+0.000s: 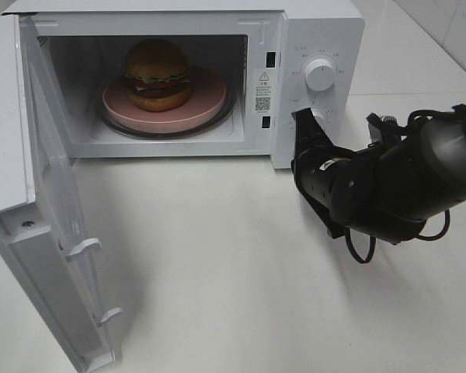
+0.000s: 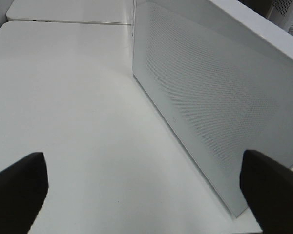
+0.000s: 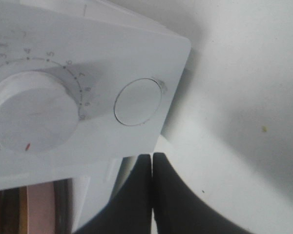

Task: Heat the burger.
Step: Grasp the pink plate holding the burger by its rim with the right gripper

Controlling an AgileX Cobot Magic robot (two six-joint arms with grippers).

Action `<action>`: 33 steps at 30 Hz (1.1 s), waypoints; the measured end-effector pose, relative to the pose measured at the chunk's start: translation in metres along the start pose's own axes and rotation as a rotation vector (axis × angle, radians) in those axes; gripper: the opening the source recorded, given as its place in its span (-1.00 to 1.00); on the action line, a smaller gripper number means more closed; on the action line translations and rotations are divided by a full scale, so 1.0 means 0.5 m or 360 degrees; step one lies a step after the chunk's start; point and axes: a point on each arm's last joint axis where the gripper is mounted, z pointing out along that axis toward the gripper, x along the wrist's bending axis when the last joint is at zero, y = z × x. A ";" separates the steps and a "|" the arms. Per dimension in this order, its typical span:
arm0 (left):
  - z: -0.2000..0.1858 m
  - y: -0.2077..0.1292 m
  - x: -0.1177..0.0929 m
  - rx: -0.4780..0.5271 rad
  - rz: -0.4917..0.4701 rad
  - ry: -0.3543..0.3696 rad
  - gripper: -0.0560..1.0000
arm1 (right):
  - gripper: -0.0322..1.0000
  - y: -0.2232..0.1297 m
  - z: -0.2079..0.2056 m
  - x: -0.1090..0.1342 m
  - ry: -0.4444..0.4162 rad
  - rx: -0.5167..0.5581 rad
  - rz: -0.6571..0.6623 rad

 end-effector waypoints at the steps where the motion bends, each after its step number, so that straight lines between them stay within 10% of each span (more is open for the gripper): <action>1: 0.000 0.000 0.000 0.0000 0.0000 0.0000 0.98 | -0.90 0.000 -0.005 0.001 -0.0012 0.0022 -0.0050; 15: 0.000 0.000 0.000 0.0000 0.0000 0.0000 0.98 | -0.90 -0.007 -0.092 0.052 0.0008 0.0456 -0.0977; 33: 0.000 0.000 0.000 0.0000 0.0000 0.0000 0.98 | -0.82 -0.002 -0.162 0.108 -0.0075 0.1452 -0.2112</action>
